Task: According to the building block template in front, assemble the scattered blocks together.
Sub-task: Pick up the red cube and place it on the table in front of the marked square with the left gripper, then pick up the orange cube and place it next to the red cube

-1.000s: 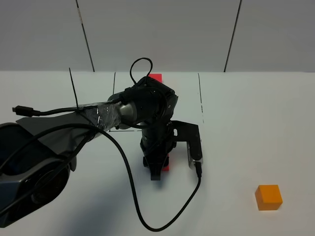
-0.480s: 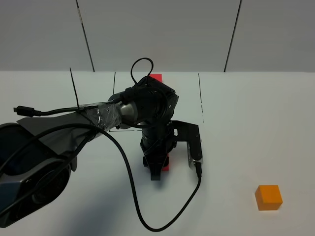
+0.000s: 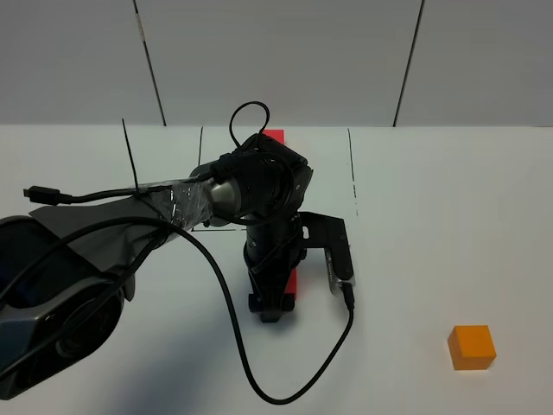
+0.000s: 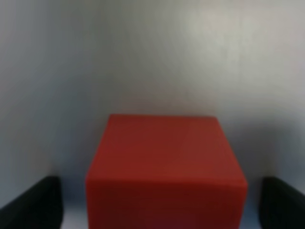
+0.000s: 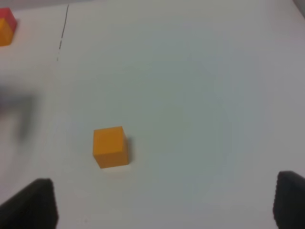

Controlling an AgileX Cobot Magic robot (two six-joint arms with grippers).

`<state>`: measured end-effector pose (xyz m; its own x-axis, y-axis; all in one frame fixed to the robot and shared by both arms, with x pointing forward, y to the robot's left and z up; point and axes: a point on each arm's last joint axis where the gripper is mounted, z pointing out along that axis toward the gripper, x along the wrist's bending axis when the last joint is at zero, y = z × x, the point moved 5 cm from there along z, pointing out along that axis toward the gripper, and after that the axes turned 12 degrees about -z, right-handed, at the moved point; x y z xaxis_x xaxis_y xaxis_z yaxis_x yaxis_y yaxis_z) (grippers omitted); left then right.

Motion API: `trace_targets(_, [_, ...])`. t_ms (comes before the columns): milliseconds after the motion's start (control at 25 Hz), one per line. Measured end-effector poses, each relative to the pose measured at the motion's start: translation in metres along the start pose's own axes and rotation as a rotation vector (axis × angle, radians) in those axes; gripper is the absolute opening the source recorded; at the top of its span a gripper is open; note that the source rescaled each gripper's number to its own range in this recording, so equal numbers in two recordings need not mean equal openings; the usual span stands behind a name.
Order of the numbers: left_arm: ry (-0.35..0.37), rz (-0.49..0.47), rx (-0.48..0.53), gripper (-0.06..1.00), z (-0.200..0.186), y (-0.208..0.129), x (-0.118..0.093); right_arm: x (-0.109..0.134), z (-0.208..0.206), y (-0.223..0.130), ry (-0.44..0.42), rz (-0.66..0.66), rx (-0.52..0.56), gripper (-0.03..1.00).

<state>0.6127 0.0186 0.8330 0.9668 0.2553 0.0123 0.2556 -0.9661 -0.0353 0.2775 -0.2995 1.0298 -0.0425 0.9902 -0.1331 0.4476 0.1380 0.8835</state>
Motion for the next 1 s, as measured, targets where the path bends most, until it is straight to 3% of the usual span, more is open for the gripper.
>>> trace_targets(120, [0.006,-0.007,-0.001,1.00,-0.009,-0.001,0.000,0.000,0.000,0.000,0.000,0.000,0.000,0.81])
trace_targets(400, [0.022,-0.032,-0.023,0.99,-0.058,-0.006,-0.008,0.000,0.000,0.000,0.000,0.000,0.000,0.81])
trace_targets(520, [0.067,-0.145,-0.087,0.98,-0.094,-0.007,-0.010,0.000,0.000,0.000,0.000,0.000,0.000,0.81])
trace_targets(680, [0.127,-0.327,-0.147,0.96,-0.133,-0.025,0.003,0.000,0.000,0.000,0.000,0.000,0.000,0.81])
trace_targets(1000, [0.096,-0.729,-0.181,0.92,-0.164,-0.111,0.054,0.000,0.000,0.000,0.000,0.000,0.000,0.81])
